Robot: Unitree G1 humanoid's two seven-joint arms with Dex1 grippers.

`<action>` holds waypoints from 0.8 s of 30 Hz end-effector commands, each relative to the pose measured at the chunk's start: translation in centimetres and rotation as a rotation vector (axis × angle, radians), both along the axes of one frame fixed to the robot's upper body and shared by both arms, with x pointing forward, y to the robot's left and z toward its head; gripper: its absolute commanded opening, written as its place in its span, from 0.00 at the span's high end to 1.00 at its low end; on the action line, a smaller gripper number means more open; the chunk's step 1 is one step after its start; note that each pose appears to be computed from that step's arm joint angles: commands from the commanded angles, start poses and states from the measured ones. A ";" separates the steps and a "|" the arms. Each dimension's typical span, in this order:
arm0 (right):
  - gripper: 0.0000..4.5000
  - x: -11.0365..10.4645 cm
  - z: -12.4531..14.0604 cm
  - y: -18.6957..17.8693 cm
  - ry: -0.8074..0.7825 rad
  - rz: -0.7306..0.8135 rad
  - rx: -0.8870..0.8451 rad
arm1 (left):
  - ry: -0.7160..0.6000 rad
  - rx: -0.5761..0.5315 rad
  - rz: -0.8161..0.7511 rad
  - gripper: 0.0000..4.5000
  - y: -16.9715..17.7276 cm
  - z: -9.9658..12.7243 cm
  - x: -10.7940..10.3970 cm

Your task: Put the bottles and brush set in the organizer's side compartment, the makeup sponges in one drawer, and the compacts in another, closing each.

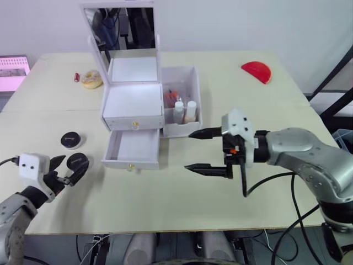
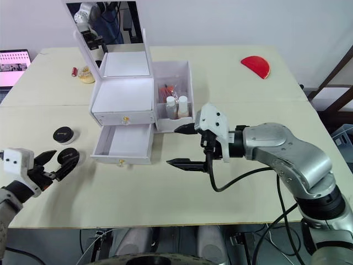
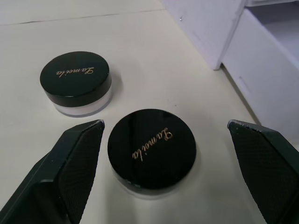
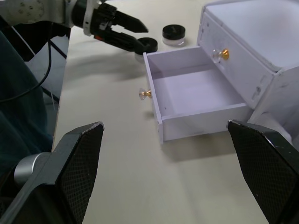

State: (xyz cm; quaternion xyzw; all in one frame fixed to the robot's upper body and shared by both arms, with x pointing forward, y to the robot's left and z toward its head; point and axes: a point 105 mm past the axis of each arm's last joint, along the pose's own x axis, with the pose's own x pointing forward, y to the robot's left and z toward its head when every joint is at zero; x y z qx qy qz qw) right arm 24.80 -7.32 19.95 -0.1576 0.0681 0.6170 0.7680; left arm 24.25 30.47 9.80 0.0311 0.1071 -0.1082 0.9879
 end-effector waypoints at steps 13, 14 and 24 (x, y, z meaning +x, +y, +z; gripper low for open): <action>0.00 -0.3 2.9 1.6 -0.148 0.095 0.175 | -0.021 0.003 0.042 0.01 0.3 -2.0 1.2; 0.00 -0.3 2.8 1.6 -0.148 0.093 0.181 | -0.020 0.000 0.042 0.01 0.2 -2.2 1.3; 0.00 0.1 2.2 1.7 -0.137 0.072 0.186 | -0.041 0.007 0.026 0.01 -0.6 -2.2 1.9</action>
